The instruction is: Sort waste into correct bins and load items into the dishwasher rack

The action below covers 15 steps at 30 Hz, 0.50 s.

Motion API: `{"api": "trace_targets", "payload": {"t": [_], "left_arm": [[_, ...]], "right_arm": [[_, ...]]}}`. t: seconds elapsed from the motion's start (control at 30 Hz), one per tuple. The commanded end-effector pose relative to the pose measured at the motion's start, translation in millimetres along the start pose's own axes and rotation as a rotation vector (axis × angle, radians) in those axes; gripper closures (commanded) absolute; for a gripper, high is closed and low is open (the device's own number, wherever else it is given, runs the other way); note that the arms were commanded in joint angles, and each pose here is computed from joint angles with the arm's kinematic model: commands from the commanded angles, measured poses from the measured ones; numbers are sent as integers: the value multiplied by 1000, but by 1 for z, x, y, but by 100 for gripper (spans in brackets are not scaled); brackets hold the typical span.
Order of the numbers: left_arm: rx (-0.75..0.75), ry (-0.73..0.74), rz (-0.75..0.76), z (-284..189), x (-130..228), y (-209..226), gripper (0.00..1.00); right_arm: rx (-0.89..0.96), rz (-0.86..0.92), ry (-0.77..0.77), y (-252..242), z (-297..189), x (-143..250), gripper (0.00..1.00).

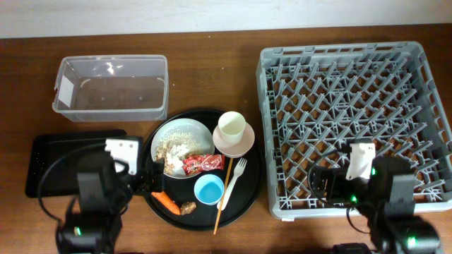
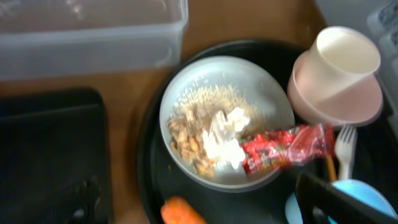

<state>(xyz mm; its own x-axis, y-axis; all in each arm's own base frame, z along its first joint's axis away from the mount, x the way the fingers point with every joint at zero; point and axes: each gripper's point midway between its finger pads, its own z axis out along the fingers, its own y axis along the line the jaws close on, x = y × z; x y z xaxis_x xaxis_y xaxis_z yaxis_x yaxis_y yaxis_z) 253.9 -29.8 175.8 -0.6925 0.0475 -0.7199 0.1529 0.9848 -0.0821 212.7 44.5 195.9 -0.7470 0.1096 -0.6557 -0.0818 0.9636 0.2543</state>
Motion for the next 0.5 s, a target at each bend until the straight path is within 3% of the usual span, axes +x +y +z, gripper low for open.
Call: {"api": "trace_targets", "payload": {"t": [0.0, 0.1, 0.17, 0.33, 0.47], "left_arm": [[53, 115, -27, -2, -26, -8, 1], [65, 204, -44, 9, -30, -8, 1], [82, 243, -54, 26, -26, -8, 1], [100, 284, -111, 62, -26, -6, 1], [102, 440, -142, 101, 7, -1, 1]], "right_arm": [[6, 24, 106, 3, 1, -11, 1], [30, 49, 224, -3, 17, 0, 1], [162, 53, 294, -27, 22, 11, 1], [219, 48, 318, -37, 21, 15, 1], [217, 46, 303, -37, 22, 12, 1]]}}
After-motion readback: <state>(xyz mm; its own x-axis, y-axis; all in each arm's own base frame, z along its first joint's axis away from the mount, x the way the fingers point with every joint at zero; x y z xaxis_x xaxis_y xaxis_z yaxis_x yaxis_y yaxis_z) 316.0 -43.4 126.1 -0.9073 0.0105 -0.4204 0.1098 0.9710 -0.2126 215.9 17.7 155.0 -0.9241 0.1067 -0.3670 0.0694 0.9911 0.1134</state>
